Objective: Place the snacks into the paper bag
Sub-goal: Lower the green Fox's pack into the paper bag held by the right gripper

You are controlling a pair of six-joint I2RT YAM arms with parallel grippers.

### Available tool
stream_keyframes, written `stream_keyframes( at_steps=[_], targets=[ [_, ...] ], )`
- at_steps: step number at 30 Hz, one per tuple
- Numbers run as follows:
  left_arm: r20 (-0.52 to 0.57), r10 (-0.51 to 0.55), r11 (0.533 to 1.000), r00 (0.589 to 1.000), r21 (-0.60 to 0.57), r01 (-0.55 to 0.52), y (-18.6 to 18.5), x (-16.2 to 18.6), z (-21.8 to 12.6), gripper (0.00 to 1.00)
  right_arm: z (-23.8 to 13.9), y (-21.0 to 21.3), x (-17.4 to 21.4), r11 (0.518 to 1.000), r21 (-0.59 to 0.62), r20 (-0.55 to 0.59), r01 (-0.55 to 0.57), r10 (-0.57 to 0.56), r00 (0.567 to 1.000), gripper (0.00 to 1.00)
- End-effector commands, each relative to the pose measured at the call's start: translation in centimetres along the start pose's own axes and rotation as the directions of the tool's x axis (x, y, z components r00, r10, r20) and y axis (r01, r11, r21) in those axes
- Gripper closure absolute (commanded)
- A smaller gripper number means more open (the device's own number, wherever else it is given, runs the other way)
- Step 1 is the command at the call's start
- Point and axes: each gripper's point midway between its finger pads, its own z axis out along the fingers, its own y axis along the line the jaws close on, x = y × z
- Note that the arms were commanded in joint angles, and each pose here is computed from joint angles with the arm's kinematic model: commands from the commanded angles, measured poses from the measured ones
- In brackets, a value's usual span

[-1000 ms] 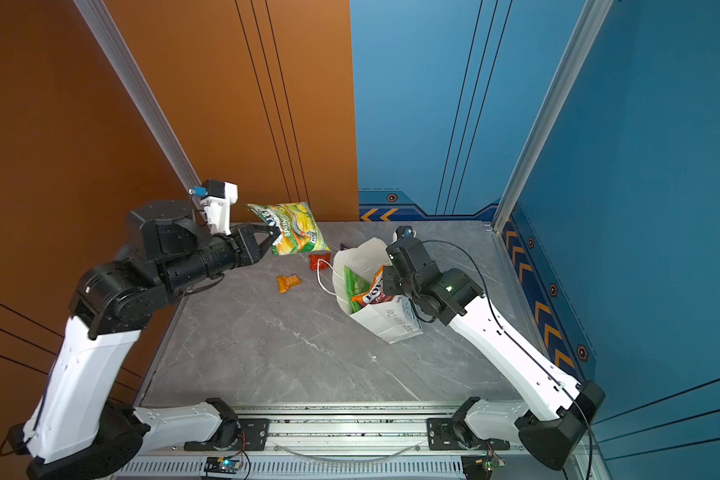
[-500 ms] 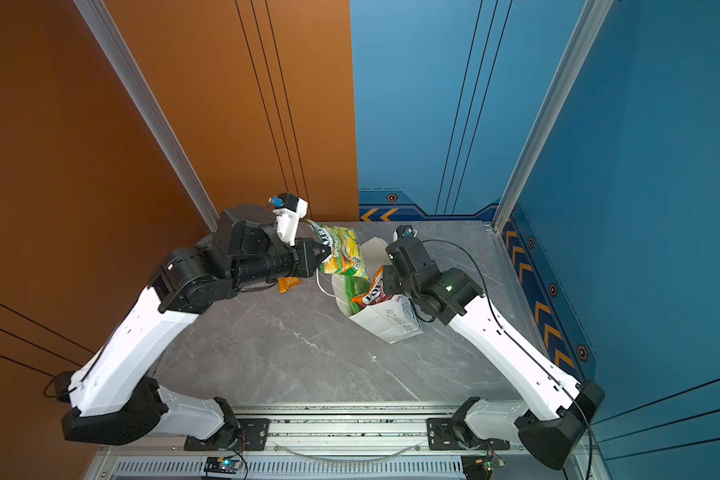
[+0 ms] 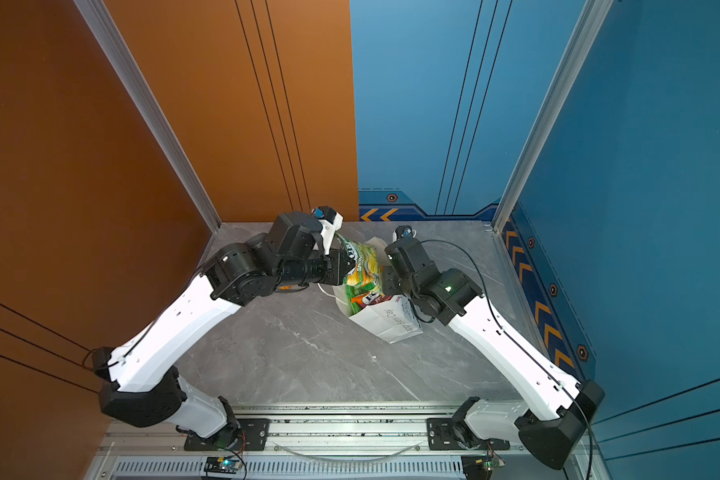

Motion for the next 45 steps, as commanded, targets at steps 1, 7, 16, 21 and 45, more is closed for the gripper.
stream_keyframes(
  at_steps=[1, 7, 16, 21, 45],
  targets=[
    [0.065, 0.044, 0.998, 0.997, 0.042, -0.047, -1.6, -1.8, -0.9, 1.0, -1.9, 1.0, -3.1, 0.998, -0.042, 0.118, -0.035, 0.04, 0.992, 1.0],
    [0.046, 0.082, 0.996, 0.996, 0.044, -0.084, -2.1, -1.4, 0.2, 1.0, -1.8, 1.0, -3.1, 0.999, -0.037, 0.12, -0.037, 0.041, 0.992, 1.0],
    [-0.023, 0.091, 0.995, 0.996, 0.04, -0.09, -2.0, -0.1, 2.8, 1.0, -2.1, 1.1, -3.4, 0.998, -0.049, 0.129, -0.045, 0.051, 0.99, 1.0],
    [-0.067, 0.086, 0.996, 0.994, 0.028, -0.084, -1.8, 0.6, 4.4, 1.0, -2.2, 1.1, -3.4, 0.998, -0.047, 0.134, -0.049, 0.055, 0.989, 1.0],
    [-0.23, 0.067, 0.997, 0.971, -0.021, -0.074, 0.0, 3.7, 8.8, 1.0, -2.2, 0.6, -3.2, 0.996, -0.037, 0.158, -0.077, 0.082, 0.984, 1.0]
  ],
)
